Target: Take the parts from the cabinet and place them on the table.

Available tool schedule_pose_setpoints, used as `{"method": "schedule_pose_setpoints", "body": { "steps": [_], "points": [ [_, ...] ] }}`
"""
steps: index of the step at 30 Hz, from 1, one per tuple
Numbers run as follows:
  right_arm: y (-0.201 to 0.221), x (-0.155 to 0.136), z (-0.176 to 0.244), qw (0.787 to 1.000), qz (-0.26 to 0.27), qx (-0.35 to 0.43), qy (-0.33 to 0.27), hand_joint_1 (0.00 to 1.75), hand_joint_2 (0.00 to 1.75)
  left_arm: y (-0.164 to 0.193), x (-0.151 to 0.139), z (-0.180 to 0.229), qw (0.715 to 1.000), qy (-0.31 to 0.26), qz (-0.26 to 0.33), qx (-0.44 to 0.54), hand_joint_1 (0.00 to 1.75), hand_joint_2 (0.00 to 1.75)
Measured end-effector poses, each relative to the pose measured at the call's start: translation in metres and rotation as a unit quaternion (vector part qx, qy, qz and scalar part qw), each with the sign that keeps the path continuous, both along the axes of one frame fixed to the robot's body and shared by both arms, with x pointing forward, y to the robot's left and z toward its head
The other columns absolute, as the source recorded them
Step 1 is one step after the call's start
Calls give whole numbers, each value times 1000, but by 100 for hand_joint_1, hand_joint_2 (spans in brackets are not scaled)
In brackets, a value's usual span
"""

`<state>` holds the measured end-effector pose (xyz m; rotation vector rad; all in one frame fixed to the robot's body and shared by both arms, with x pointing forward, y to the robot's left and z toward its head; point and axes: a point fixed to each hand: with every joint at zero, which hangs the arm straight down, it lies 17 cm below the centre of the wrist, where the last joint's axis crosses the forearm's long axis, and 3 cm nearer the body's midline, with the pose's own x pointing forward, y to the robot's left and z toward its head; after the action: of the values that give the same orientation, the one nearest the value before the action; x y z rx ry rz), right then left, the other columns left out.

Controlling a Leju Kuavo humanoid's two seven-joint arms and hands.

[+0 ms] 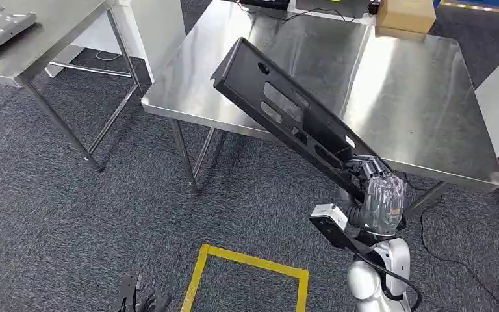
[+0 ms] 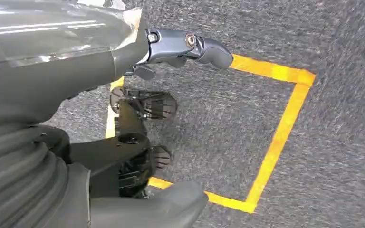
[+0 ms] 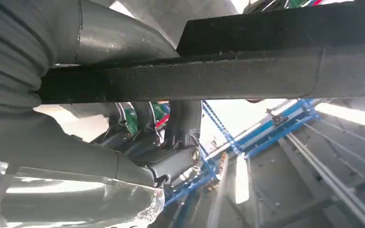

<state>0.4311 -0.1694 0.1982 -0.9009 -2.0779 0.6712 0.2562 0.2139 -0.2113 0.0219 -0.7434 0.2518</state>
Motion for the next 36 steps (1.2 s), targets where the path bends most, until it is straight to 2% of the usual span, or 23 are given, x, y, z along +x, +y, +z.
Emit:
{"method": "schedule_pose_setpoints", "body": {
  "steps": [24,36],
  "points": [
    [3,1,1,1000,1,2,0,175,175,9,-5,-4,1000,9,8,8,0,175],
    [3,1,-3,1000,-2,-3,4,175,175,-2,1,2,1000,-10,-10,-4,0,175]
  ]
}}
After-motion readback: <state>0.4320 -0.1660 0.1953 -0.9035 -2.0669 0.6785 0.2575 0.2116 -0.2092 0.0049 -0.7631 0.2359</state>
